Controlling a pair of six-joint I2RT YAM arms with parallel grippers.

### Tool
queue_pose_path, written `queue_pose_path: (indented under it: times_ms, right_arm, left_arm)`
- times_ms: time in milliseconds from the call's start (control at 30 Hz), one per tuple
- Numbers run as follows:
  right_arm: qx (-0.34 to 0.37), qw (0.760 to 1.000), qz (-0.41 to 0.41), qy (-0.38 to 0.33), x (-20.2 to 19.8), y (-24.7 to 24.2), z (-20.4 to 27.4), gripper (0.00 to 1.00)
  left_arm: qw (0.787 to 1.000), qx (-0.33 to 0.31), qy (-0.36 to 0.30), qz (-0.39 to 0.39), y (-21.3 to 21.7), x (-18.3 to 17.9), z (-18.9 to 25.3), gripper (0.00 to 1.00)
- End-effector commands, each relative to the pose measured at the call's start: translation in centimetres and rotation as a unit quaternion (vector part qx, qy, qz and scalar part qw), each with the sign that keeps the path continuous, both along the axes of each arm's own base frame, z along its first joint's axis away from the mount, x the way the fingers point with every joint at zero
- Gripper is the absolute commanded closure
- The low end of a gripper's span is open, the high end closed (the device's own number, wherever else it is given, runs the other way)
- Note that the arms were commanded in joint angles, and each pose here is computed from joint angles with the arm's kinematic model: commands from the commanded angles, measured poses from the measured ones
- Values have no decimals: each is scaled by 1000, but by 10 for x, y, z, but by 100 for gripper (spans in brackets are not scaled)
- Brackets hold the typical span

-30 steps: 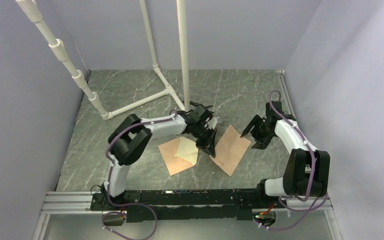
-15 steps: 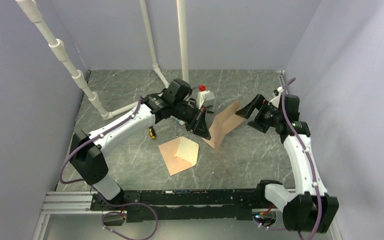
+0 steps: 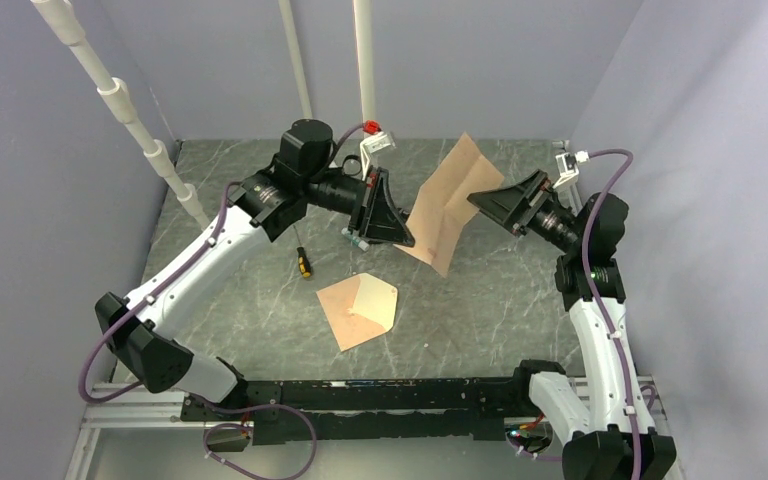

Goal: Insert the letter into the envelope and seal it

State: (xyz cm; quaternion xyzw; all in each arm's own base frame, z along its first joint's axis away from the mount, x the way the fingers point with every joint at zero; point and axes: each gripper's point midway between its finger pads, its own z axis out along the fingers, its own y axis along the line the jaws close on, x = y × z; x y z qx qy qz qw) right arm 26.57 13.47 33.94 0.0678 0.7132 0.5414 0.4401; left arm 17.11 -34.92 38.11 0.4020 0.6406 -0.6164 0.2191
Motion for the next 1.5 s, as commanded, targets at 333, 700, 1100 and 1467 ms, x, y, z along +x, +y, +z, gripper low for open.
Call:
queue_pose_path:
  times_ms: [333, 700, 1100, 1467]
  right_arm:
    - [93, 979, 87, -159, -37, 19, 110, 59]
    - [73, 976, 91, -183, -41, 20, 133, 100]
    - [46, 970, 117, -208, -55, 24, 150, 100]
    - [56, 969, 111, -214, -51, 23, 160, 100]
  left_arm:
    - [992, -93, -57, -58, 15, -32, 70, 98]
    - [996, -65, -41, 52, 27, 8, 70, 25]
    - [992, -73, 27, 99, 23, 47, 67, 12]
    - [994, -99, 16, 45, 24, 31, 70, 43]
